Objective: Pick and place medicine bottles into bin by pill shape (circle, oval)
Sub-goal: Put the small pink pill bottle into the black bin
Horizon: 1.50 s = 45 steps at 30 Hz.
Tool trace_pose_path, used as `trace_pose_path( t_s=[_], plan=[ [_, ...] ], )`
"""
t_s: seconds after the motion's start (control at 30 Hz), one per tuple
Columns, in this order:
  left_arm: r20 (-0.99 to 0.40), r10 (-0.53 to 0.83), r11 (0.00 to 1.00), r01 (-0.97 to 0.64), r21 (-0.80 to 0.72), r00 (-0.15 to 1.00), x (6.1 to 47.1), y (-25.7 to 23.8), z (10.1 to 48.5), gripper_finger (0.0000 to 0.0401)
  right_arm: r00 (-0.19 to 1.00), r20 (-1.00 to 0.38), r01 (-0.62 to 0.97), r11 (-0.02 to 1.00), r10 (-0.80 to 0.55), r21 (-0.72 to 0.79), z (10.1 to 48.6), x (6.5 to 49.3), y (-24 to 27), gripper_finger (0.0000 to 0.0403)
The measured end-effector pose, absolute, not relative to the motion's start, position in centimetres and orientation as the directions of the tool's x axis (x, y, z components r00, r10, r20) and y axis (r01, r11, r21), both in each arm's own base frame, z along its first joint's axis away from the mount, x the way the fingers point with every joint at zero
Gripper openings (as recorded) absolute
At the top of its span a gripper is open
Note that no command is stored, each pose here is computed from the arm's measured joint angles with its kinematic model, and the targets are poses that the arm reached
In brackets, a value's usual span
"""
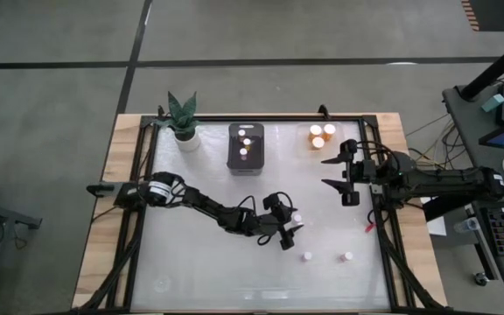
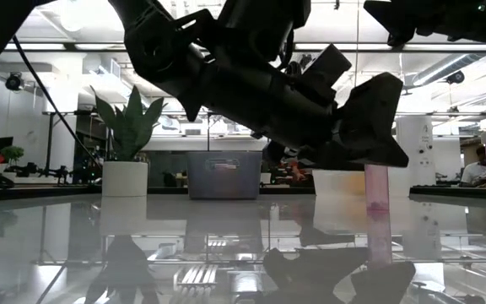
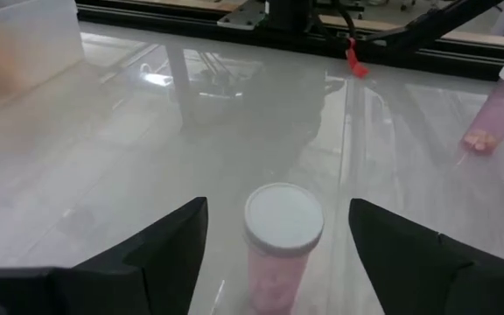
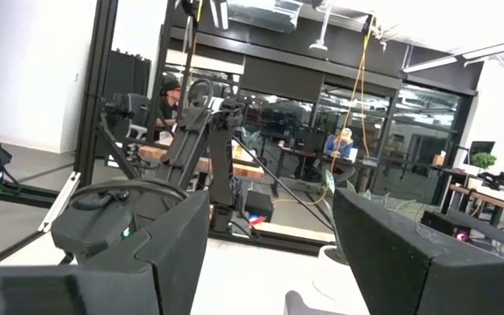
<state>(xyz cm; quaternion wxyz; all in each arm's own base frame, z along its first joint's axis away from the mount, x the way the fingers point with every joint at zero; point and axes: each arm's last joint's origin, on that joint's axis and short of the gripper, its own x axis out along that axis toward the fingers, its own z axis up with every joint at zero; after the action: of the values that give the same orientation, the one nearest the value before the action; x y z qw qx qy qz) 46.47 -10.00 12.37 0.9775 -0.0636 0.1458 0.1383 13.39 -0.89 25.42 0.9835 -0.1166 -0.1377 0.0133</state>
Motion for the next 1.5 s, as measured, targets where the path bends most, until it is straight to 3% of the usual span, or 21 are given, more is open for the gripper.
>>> trace_pose_path(
  t_s=[0.7,1.17,1.5],
  plan=[
    [-0.305,0.255,0.955,-0.289,-0.072,0.918,46.4,-9.9,13.0,0.0085,0.966,0.255,0.026,0.974,0.033,-0.226,25.3,13.5,-1.0,0.0233],
    [-0.273,0.307,0.951,-0.306,0.046,0.912,42.3,-7.7,20.3,0.0095,0.975,0.220,0.054,0.972,-0.003,-0.227,24.9,13.6,-1.1,0.0233],
    [-0.216,0.548,0.834,-0.545,0.078,0.808,36.1,-1.7,23.9,0.0096,0.979,0.198,0.097,0.967,-0.050,-0.236,24.7,13.7,-1.2,0.0233]
  ],
)
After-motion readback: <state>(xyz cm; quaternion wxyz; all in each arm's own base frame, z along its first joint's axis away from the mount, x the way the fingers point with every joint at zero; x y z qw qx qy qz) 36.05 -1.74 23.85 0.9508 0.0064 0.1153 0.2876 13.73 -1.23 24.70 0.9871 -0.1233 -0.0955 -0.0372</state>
